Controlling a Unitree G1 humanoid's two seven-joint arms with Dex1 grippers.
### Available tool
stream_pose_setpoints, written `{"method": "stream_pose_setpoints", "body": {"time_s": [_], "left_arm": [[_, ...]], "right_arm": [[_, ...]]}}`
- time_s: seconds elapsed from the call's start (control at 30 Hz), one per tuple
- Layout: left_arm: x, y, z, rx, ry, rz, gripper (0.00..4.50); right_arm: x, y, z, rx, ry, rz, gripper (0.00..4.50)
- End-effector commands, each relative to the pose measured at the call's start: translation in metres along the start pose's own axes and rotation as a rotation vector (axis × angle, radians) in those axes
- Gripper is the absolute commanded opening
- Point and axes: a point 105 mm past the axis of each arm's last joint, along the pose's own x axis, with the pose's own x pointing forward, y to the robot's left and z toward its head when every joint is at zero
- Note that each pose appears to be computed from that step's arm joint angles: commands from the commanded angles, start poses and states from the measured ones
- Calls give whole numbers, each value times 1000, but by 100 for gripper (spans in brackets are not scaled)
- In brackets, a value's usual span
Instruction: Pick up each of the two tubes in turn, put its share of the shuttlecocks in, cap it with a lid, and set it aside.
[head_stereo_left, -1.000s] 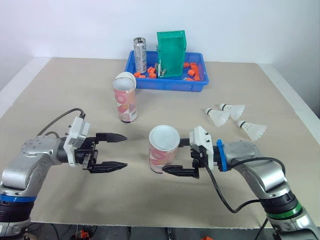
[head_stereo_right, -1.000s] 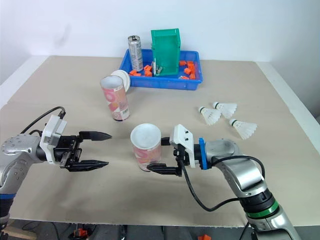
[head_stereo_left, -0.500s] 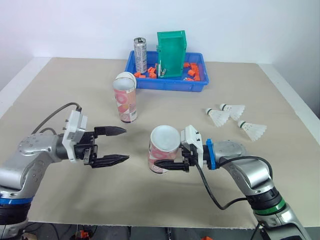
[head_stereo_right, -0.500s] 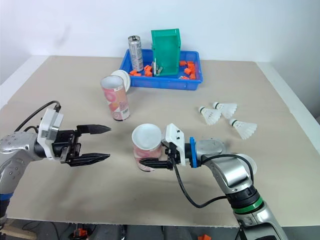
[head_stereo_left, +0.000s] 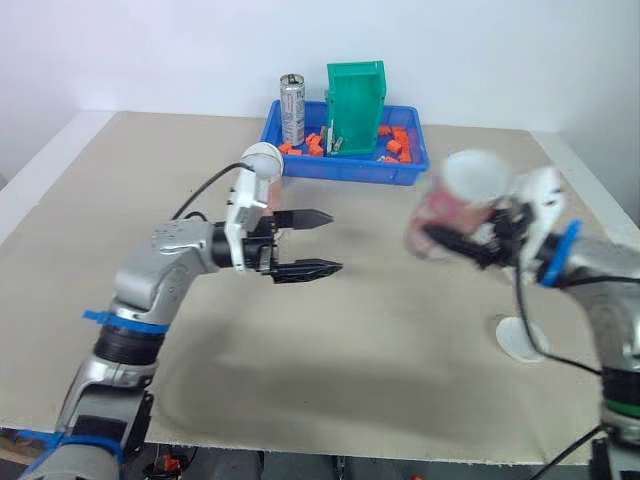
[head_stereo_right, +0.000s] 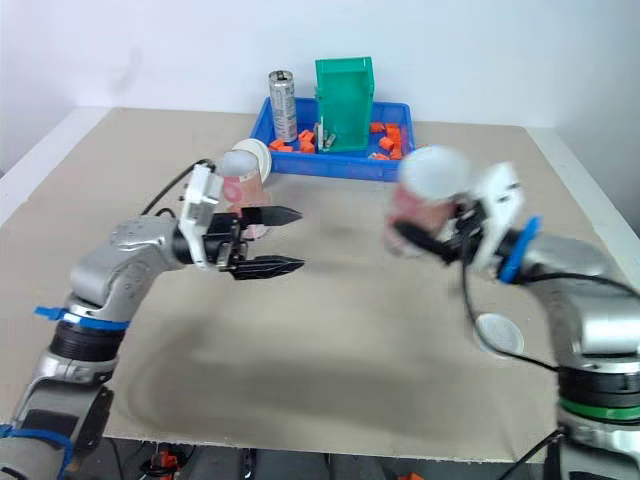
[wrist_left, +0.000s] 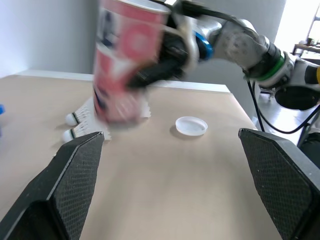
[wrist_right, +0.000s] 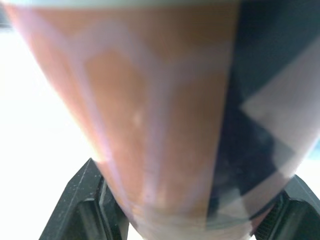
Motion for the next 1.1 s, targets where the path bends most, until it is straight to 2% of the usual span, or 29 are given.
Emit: {"method": "stream_pose_setpoints", "body": {"time_s": [0.03,0.2,0.27,0.53,0.7,0.8,0.83,1.1], "left_arm": [[13,4,7,41,-22,-4,450],[38,6,4,56,-51,-1,450],[43,6,1,68,-48,1,450],[50,12,-5,84,-34,40,450],[50,14,-7,78,-31,66,450],[49,14,-8,78,-26,72,450],[49,14,-8,78,-26,73,450],[49,13,-9,76,-28,72,450]], "right_arm": [[-35,-61,16,-7,-47,-283,298],[-73,-118,-11,84,7,-567,298],[-81,-130,-26,131,21,-621,298],[-96,-147,-87,263,104,-748,298],[-96,-141,-113,341,124,-747,298],[-100,-136,-130,442,124,-757,401],[-101,-135,-133,444,134,-758,448],[-113,-126,-147,397,276,-703,448]]}}
